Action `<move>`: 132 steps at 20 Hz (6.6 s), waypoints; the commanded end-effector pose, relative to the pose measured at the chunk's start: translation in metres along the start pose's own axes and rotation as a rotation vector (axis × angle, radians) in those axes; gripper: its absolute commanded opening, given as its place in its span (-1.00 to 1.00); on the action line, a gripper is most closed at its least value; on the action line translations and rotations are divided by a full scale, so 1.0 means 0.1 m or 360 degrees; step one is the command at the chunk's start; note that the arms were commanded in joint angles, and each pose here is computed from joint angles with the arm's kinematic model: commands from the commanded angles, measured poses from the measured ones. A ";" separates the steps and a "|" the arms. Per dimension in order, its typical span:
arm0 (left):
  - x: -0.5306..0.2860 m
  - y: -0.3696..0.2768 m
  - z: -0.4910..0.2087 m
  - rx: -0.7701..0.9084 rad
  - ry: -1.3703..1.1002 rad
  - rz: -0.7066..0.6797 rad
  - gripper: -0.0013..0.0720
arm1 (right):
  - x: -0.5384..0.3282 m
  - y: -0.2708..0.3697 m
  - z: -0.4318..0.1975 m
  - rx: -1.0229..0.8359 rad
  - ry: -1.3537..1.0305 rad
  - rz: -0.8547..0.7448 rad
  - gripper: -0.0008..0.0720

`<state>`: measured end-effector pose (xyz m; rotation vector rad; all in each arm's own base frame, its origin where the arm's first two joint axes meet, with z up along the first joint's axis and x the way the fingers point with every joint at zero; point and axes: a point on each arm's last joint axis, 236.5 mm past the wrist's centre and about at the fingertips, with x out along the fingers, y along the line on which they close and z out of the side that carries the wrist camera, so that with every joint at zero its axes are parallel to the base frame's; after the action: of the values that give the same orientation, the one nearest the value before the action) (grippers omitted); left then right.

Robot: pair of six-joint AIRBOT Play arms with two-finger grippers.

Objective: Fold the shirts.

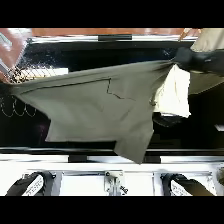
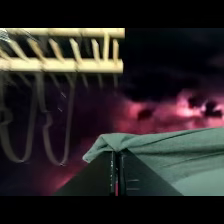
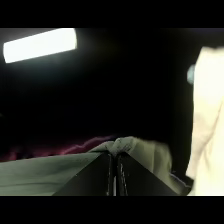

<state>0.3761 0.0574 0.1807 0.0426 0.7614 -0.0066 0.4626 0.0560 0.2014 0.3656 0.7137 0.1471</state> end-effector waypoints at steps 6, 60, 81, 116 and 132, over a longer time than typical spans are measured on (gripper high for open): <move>1.88 -0.57 0.23 0.0120 0.0074 -0.0178 -0.87 | 1.72 -0.57 -0.14 0.0325 -0.0059 -0.0004 -0.81; 1.42 -0.61 -2.26 -0.0542 0.1153 -0.0618 -0.87 | 1.16 -0.88 -3.15 0.0453 0.1154 -0.0116 0.50; -4.28 -0.67 0.90 -0.0081 -0.1840 0.0179 -0.87 | -4.03 1.47 0.32 -0.0590 -0.1409 0.0490 -0.82; 2.30 -0.39 -0.15 -0.0258 0.0141 -0.0187 -0.87 | 1.62 -0.34 -1.13 0.0125 0.0379 0.0202 -0.81; 1.77 -0.42 -1.32 -0.0043 0.0935 -0.0358 -0.87 | 0.82 -0.22 -2.53 0.0146 0.1243 0.0114 -0.82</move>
<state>0.4317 0.0253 -0.0271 -0.0641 1.2638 -0.1813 0.3918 0.1157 -0.0143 0.4419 1.3543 0.3284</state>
